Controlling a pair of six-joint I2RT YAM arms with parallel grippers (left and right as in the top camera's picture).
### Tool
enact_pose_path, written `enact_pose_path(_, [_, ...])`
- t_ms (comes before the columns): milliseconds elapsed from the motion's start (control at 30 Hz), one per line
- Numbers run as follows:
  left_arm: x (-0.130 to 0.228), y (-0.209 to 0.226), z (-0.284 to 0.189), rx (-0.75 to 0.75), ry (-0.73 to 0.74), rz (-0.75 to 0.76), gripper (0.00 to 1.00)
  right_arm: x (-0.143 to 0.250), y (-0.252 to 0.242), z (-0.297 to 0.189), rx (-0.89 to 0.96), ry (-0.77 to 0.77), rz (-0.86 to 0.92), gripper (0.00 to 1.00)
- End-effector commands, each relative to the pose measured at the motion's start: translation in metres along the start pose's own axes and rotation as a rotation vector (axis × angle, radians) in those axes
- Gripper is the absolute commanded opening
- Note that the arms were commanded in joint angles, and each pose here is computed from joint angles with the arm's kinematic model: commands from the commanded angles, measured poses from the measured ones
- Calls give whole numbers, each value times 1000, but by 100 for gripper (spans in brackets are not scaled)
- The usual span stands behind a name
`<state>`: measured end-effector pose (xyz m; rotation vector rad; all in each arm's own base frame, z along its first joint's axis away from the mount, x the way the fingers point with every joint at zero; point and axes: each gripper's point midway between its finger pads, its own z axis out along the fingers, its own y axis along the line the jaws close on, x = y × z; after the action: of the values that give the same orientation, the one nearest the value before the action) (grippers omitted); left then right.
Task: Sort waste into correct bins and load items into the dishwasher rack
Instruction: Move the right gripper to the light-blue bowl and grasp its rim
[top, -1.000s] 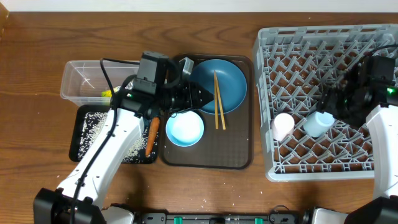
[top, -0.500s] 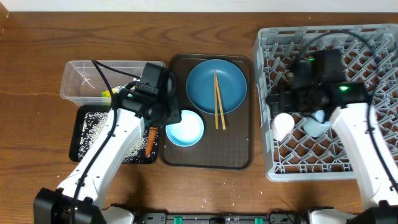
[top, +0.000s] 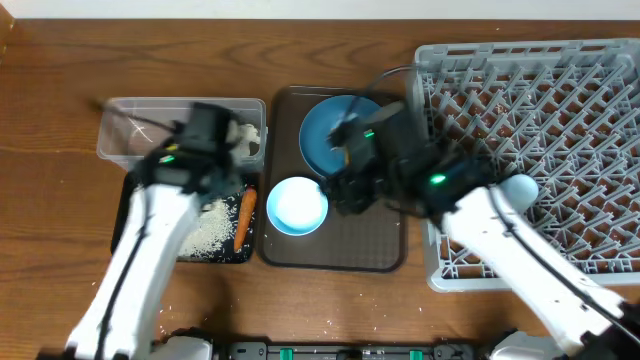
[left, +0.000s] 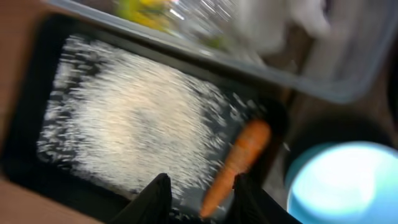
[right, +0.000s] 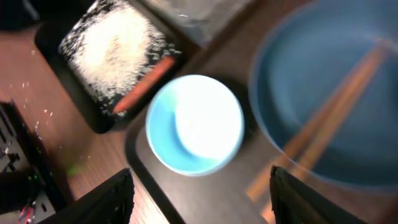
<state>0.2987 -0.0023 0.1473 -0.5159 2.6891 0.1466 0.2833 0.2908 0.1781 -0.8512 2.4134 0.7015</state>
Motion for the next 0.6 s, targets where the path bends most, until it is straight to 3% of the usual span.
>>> enact_pose_path(0, [-18,32,-29,12,-108,-178,36,4,21,33,1,31,-78,68])
enact_pose_path(233, [-27,68,-80,135,-251,-368,36,24,64,106,-47,74,-194,70])
enact_pose_path(400, [-24,72,-99,171,-307,-385,36,47,68,145,28,113,-278,71])
enact_pose_path(567, [-21,73,-99,167,-298,-385,36,54,64,152,114,123,-330,68])
